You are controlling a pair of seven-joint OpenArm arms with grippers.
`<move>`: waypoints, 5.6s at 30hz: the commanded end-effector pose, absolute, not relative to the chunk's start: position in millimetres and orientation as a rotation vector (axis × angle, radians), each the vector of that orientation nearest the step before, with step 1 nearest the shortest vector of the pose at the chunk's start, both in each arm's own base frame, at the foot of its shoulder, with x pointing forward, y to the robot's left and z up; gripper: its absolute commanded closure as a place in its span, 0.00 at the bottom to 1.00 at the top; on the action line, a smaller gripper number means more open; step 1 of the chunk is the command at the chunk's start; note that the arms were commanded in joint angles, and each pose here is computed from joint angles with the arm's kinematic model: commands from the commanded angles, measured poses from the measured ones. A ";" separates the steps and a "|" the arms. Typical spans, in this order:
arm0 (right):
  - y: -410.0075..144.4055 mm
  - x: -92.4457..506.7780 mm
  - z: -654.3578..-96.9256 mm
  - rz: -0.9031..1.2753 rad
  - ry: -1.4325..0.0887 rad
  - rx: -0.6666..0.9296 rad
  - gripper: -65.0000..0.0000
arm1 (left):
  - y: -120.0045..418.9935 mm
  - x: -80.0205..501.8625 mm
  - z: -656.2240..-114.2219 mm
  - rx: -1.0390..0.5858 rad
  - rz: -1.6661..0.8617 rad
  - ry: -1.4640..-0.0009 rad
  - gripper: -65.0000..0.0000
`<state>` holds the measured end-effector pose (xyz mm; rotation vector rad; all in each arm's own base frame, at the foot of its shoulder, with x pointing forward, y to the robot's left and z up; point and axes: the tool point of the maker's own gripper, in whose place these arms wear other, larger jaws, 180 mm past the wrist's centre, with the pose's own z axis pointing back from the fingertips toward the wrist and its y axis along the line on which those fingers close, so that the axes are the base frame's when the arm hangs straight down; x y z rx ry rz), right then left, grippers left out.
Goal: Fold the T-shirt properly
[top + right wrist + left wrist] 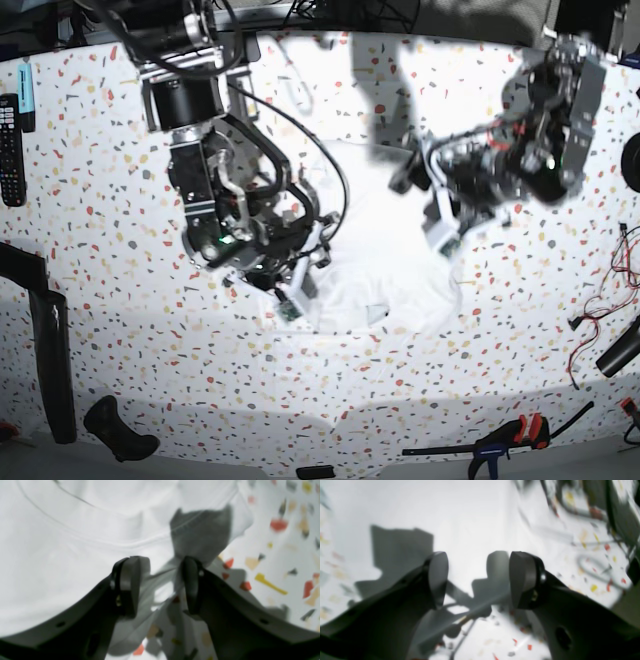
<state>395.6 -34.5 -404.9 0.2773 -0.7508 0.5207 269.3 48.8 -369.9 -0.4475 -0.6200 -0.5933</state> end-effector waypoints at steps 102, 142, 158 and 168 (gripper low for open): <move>-100.2 -109.0 -448.2 0.251 0.170 0.431 0.57 | 144.0 -83.0 -486.9 -0.599 -0.180 0.152 0.43; -337.7 -21.7 -584.4 -0.017 0.040 -0.050 0.57 | 249.6 -7.3 -604.4 -0.176 -0.007 -0.027 0.43; -331.1 -21.0 -597.4 -0.008 -0.271 -0.068 0.57 | 211.1 34.0 -613.2 -0.097 -0.117 -0.341 0.43; -317.0 -23.8 -600.4 -0.001 -0.256 -0.015 0.57 | 177.2 8.8 -627.1 -0.153 -0.120 -0.254 0.43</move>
